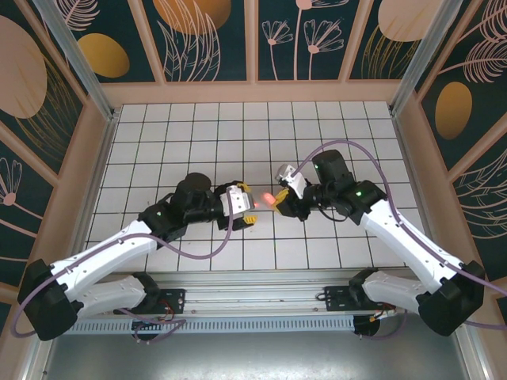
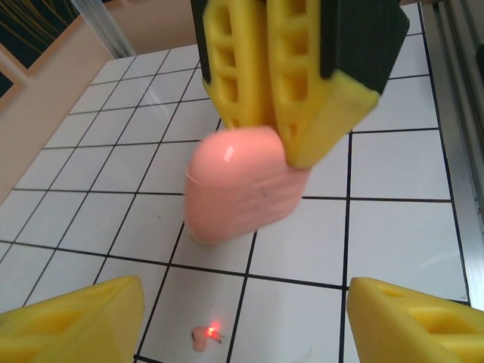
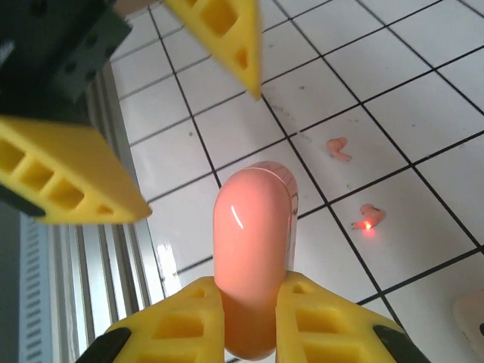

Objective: Insert the wireless bluetooth earbuds into the charging case

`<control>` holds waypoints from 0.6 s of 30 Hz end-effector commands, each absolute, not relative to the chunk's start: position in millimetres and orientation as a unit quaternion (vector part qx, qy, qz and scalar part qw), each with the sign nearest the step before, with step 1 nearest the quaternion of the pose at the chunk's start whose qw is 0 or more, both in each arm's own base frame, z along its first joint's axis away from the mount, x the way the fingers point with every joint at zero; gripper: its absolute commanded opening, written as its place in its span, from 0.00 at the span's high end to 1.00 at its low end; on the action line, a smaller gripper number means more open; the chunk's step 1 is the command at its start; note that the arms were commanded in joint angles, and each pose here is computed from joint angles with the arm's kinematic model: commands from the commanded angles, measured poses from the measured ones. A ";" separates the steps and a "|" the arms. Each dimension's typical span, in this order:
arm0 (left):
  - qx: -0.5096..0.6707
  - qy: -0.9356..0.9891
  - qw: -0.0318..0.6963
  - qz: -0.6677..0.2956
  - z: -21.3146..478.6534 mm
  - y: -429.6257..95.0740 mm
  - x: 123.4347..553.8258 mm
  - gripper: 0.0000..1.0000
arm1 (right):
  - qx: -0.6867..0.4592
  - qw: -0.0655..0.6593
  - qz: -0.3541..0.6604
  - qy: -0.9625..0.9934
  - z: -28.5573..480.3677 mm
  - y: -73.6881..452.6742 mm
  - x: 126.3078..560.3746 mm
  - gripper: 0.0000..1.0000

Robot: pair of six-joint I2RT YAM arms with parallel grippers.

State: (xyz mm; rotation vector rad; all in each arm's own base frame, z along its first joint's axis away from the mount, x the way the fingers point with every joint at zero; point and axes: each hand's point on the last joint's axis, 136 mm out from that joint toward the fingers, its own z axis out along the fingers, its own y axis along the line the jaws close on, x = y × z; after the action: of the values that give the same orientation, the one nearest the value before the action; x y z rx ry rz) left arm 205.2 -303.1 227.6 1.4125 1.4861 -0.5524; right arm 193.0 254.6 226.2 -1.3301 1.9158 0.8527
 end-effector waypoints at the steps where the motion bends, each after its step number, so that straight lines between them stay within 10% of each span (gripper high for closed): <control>1: 0.601 0.602 0.471 -0.234 227.6 -307.5 199.9 0.33 | -0.593 0.327 0.306 0.669 226.6 249.9 178.2 0.86; 18: 0.676 0.547 0.413 -0.270 214.3 -318.1 174.4 0.53 | -0.696 0.356 0.277 0.559 230.4 272.5 163.0 0.89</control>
State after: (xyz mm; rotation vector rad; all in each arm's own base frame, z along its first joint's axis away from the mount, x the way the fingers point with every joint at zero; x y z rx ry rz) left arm 183.8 -316.5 213.4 1.6363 1.4114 -0.6478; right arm 165.0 264.9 215.5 -1.7626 1.5539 0.7199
